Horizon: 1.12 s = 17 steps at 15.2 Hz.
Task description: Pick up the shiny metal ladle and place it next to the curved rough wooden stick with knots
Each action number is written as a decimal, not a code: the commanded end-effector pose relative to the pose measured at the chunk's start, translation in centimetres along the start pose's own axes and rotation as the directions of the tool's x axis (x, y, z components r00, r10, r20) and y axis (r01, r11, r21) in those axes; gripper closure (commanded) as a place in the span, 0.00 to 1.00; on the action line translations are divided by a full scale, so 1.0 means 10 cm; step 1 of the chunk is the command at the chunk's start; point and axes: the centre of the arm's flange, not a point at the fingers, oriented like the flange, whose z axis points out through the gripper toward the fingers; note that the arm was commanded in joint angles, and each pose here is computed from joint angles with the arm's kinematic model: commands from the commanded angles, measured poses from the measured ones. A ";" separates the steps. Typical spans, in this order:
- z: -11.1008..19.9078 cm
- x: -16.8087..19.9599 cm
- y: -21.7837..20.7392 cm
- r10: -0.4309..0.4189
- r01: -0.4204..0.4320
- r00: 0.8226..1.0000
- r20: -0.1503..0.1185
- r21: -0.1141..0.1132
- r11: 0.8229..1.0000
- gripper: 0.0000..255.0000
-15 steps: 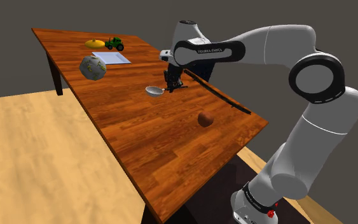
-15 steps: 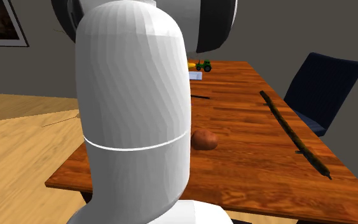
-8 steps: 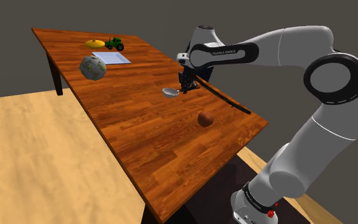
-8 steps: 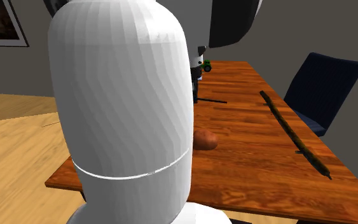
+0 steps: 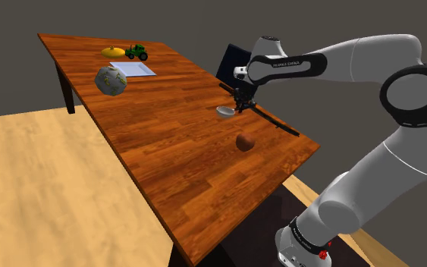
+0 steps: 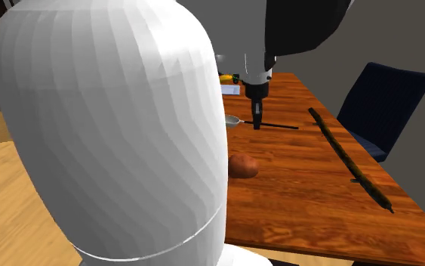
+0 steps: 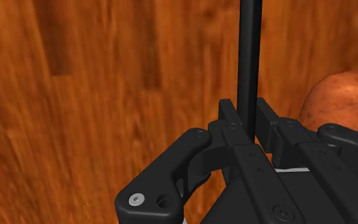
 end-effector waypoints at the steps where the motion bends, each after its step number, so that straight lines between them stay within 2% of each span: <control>1: 0.02 -0.25 -0.13 -0.002 0.002 1.000 0.000 0.000 1.000 1.00; 3: 0.04 -0.49 -0.25 -0.002 0.002 1.000 0.000 0.000 1.000 1.00; 17: 0.77 -0.41 -0.32 -0.002 0.002 1.000 0.000 0.000 1.000 1.00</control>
